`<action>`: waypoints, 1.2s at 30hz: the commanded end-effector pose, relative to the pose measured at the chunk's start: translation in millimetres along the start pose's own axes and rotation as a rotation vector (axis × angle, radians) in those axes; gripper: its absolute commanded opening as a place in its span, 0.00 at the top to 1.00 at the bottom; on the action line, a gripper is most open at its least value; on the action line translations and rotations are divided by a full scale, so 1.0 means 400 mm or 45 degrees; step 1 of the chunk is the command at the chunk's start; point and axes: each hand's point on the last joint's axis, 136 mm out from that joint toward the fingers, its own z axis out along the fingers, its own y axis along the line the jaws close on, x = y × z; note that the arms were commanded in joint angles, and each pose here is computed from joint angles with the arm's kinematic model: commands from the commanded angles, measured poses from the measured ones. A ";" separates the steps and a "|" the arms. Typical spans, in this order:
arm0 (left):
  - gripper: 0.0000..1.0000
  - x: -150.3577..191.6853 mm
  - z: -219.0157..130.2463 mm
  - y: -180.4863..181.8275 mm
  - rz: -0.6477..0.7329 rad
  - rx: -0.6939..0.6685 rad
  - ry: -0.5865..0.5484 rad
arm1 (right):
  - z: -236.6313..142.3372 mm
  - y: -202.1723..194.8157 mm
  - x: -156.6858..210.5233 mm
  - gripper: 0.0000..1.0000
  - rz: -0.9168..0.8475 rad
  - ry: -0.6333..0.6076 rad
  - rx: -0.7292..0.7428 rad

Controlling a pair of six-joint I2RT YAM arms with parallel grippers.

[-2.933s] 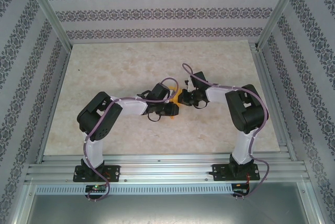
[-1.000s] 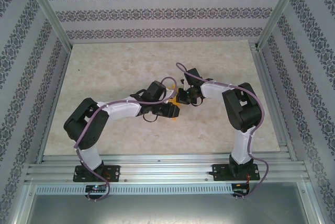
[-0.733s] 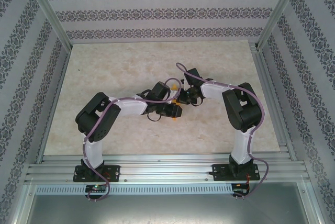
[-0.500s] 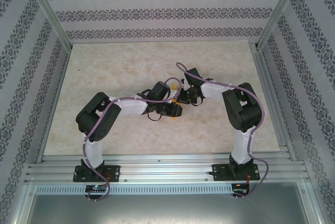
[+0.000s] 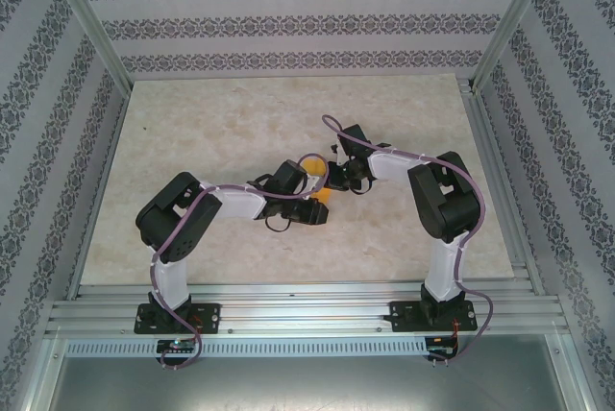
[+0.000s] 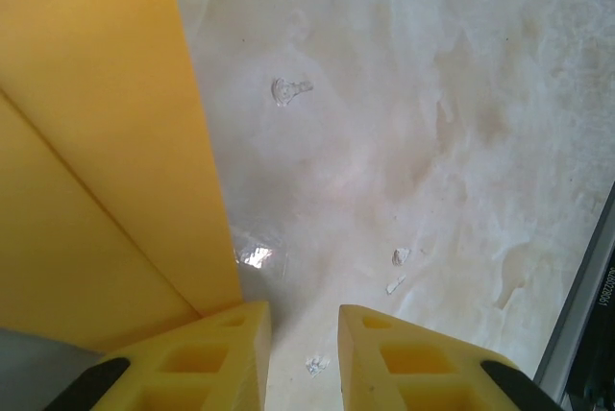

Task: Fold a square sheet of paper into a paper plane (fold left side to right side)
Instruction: Fourth fold the wing at the center of the table.

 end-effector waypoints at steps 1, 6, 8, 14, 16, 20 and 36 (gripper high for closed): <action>0.73 0.081 0.010 0.018 -0.053 -0.033 0.109 | 0.048 -0.136 0.075 0.95 0.041 0.114 0.271; 0.73 0.104 -0.005 0.011 -0.041 -0.033 0.121 | 0.047 -0.132 0.072 0.95 0.035 0.111 0.264; 0.73 0.102 -0.017 -0.002 -0.035 -0.010 0.106 | 0.043 -0.122 0.065 0.94 0.028 0.096 0.245; 0.69 0.019 -0.100 -0.091 0.019 0.101 -0.035 | 0.004 -0.067 0.021 0.93 -0.024 0.009 0.151; 0.67 -0.021 -0.141 -0.102 0.024 0.115 -0.104 | -0.015 -0.045 0.007 0.93 -0.046 -0.026 0.112; 0.64 -0.124 -0.221 -0.088 -0.001 0.122 -0.265 | -0.023 -0.026 -0.006 0.92 -0.061 -0.034 0.080; 0.78 -0.297 -0.066 0.023 -0.244 0.115 -0.230 | 0.030 -0.041 0.028 0.93 -0.049 0.028 0.082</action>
